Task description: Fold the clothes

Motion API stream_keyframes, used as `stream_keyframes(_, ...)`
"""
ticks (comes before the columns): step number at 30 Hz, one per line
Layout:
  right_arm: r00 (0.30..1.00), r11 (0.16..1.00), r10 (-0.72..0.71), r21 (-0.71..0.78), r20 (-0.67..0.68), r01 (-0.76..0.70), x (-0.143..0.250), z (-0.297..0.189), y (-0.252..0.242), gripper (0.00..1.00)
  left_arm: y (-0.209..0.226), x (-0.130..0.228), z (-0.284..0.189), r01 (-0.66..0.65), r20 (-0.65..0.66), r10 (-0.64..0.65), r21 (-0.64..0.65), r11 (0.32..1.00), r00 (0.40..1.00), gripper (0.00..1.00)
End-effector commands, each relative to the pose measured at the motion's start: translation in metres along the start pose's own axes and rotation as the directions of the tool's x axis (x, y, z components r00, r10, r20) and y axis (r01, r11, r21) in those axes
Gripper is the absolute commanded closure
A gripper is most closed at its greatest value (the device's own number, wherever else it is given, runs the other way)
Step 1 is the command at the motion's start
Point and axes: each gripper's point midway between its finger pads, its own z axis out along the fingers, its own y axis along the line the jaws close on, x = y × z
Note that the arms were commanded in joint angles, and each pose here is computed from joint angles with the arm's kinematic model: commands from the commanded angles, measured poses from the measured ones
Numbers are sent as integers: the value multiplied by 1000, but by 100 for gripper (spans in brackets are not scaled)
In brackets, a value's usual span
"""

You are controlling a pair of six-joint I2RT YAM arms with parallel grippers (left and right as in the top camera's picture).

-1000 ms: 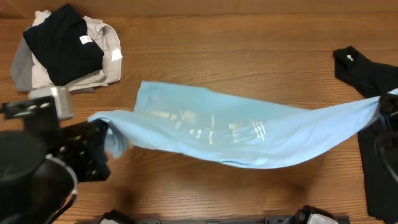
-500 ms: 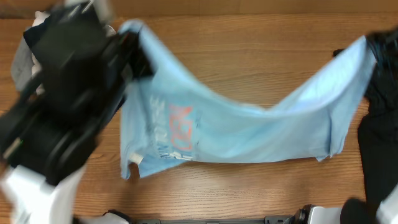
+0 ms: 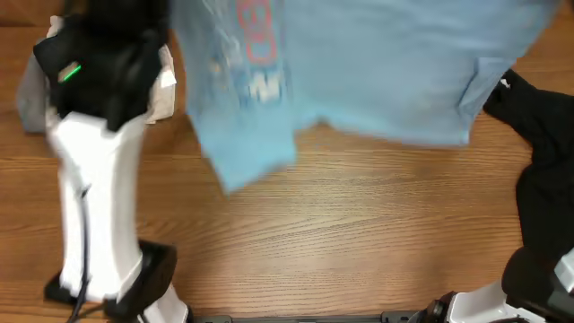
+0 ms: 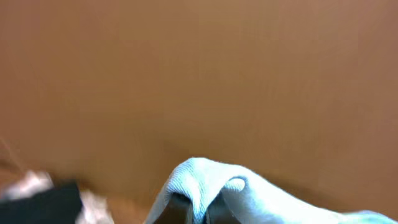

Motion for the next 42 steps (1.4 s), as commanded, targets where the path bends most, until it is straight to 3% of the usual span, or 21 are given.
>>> stream_keyframes(1,994,997,-74,-27,82,76,1,-49,31,96,18,-61,-85,-14,143,13,10,1000,990,96)
stream_keyframes(5,997,994,-70,85,43,66,15,-55,3,96,33,-18,-92,-53,-35,52,-34,998,998,96)
stream_keyframes(8,1000,961,-23,277,-2,22,31,-52,-41,96,47,46,-81,-83,-280,55,-91,992,959,92)
stream_keyframes(10,999,924,-22,380,-49,39,43,-46,-63,96,49,96,-72,-105,-456,46,-104,989,889,92)
stream_keyframes(13,979,911,-83,384,-186,150,66,-23,-71,96,51,167,-50,-164,-671,50,-108,981,740,96)
stream_keyframes(15,964,900,-56,406,-260,161,85,-8,-81,96,44,210,-38,-181,-775,76,-50,982,627,96)
stream_keyframes(18,937,839,-9,507,-349,197,112,10,-115,96,53,267,-25,-222,-873,29,-92,971,487,96)
stream_keyframes(23,905,667,115,707,-410,235,142,22,-193,96,75,336,-22,-317,-954,-24,-123,940,298,96)
stream_keyframes(26,879,617,201,753,-433,230,161,26,-231,96,84,365,-31,-345,-979,-53,-120,931,197,96)
stream_keyframes(31,849,542,300,810,-434,222,184,26,-290,96,99,395,-49,-395,-993,-86,-110,912,78,96)
stream_keyframes(36,854,491,335,848,-397,201,183,17,-314,96,85,424,-75,-339,-995,-63,-33,940,-78,96)
stream_keyframes(42,897,428,361,900,-254,83,146,-9,-337,96,53,437,-101,-331,-990,37,80,940,-134,96)
